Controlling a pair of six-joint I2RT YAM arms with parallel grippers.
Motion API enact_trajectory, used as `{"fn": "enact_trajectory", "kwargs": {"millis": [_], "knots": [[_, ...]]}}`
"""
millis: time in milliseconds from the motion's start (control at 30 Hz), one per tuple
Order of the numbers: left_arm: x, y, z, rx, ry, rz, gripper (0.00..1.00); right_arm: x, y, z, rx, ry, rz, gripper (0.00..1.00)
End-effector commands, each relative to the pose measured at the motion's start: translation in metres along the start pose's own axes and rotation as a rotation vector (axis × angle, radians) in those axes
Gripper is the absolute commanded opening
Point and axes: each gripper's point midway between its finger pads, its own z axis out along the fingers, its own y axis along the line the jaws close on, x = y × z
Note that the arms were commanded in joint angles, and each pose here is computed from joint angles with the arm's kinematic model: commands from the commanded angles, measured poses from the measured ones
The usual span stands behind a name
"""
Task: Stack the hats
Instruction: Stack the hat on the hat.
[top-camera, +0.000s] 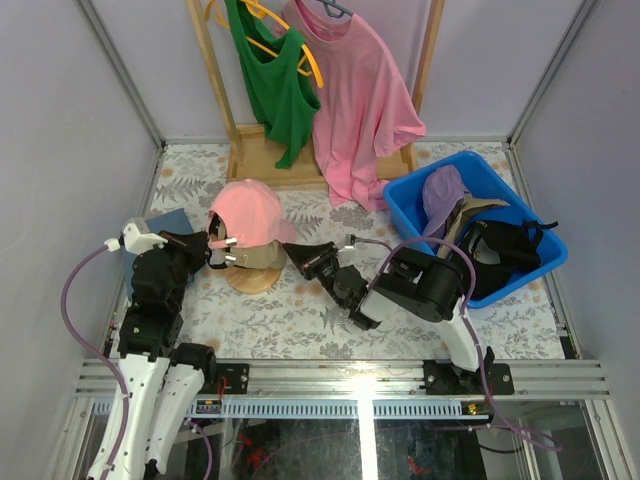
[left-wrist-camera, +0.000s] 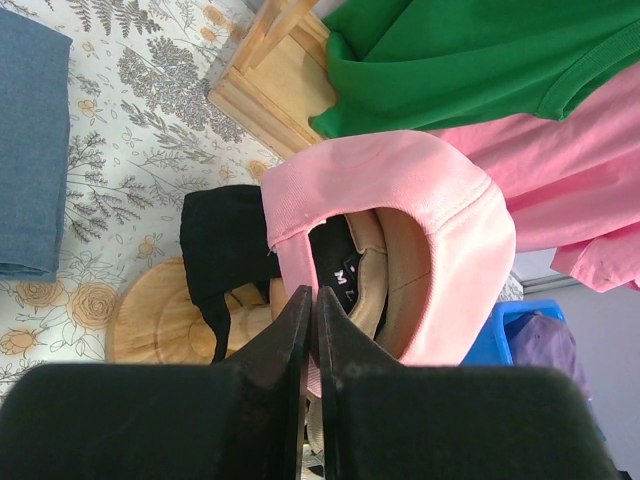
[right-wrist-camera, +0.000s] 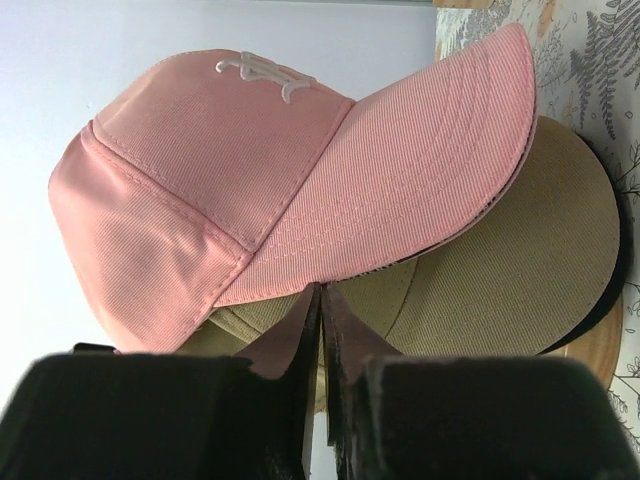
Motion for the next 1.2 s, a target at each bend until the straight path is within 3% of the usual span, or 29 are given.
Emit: {"fn": "enact_trajectory", "kwargs": {"millis": [0, 100, 633, 767, 833, 933, 1167], "knots": [[-0.004, -0.003, -0.002, 0.018, -0.017, 0.000, 0.00, -0.009, 0.030, 0.001, -0.089, -0.035, 0.004, 0.07], [-0.003, -0.001, -0.001, 0.011, -0.020, -0.004, 0.00, -0.009, 0.033, -0.001, -0.092, -0.029, -0.016, 0.00], [-0.011, -0.006, -0.006, 0.027, -0.052, -0.046, 0.00, -0.013, 0.046, -0.023, -0.096, -0.006, -0.081, 0.01], [-0.016, -0.014, -0.009, 0.050, -0.056, -0.052, 0.00, -0.009, 0.046, -0.029, -0.108, 0.027, -0.206, 0.38], [-0.019, -0.018, -0.011, 0.060, -0.059, -0.056, 0.00, -0.010, 0.040, -0.033, -0.101, 0.038, -0.280, 0.49], [-0.024, -0.028, -0.015, 0.095, -0.062, -0.067, 0.00, -0.015, 0.029, -0.040, -0.072, 0.037, -0.330, 0.56], [-0.049, -0.065, -0.028, 0.202, -0.077, -0.046, 0.00, -0.015, 0.017, -0.043, -0.049, 0.062, -0.347, 0.57]]}}
